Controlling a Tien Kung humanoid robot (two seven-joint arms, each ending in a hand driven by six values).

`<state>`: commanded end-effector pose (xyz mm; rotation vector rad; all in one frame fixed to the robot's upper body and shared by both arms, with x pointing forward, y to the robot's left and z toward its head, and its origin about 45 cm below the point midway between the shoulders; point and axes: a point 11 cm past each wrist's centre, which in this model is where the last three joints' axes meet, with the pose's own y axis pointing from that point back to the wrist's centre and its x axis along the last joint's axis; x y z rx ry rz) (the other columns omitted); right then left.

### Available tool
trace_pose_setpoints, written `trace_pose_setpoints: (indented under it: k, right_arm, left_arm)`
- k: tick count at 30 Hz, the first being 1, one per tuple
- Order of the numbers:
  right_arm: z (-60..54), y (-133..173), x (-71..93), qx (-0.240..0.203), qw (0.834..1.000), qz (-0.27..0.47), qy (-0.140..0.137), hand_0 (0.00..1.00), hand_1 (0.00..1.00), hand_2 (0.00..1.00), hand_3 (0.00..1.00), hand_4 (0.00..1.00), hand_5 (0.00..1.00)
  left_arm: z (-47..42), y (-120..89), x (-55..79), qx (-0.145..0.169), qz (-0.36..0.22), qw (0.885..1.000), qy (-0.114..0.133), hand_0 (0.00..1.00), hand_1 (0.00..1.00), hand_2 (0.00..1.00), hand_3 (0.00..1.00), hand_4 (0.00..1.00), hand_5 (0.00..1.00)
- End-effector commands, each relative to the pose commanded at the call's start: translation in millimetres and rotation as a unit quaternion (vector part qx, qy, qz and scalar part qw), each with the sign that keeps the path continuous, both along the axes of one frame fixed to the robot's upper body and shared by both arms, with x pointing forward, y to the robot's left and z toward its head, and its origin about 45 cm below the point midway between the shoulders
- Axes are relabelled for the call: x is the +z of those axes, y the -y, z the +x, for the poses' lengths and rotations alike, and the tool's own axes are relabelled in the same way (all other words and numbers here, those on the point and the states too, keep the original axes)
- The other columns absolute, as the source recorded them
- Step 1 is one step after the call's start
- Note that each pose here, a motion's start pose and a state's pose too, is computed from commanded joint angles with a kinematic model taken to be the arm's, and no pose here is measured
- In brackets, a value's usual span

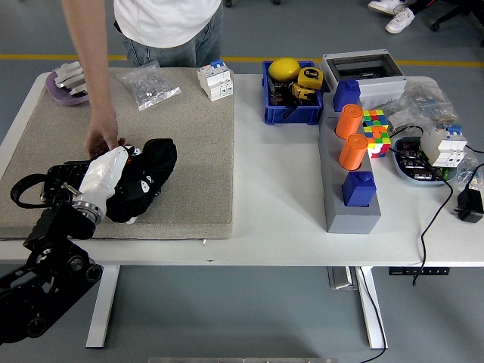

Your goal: Pick the rag up,wipe the panel,place it on the desk

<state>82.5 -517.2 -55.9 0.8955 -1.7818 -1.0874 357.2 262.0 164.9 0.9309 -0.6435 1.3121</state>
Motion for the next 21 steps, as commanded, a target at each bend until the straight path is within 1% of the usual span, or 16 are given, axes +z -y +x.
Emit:
trace_pose_setpoints:
  k: [7, 11, 15, 21]
  right_arm:
    - [0.5, 0, -0.1, 0.000, 1.000, 0.000, 0.001, 0.805, 0.699, 0.709, 0.681, 0.998, 0.736]
    - [0.8, -1, -0.2, 0.001, 1.000, 0.000, 0.001, 0.805, 0.699, 0.708, 0.680, 0.998, 0.736]
    - [2.3, -1, 0.1, 0.002, 1.000, 0.000, 0.002, 0.805, 0.697, 0.708, 0.680, 0.998, 0.734]
    - [2.2, 0, 1.0, 0.000, 1.000, -0.002, 0.003, 0.803, 0.698, 0.708, 0.681, 0.998, 0.736]
  left_arm:
    - [-0.7, 8, 0.3, -0.010, 0.002, 1.000, -0.002, 0.245, 0.185, 0.546, 0.509, 0.226, 0.002]
    - [0.2, 2, 0.4, -0.001, 0.003, 1.000, 0.000, 0.245, 0.185, 0.547, 0.509, 0.227, 0.002]
    - [0.7, -10, -1.3, 0.016, 0.006, 1.000, -0.001, 0.245, 0.187, 0.548, 0.509, 0.230, 0.002]
    - [-3.6, -43, -1.2, 0.057, 0.017, 0.998, 0.002, 0.244, 0.188, 0.548, 0.511, 0.234, 0.002]
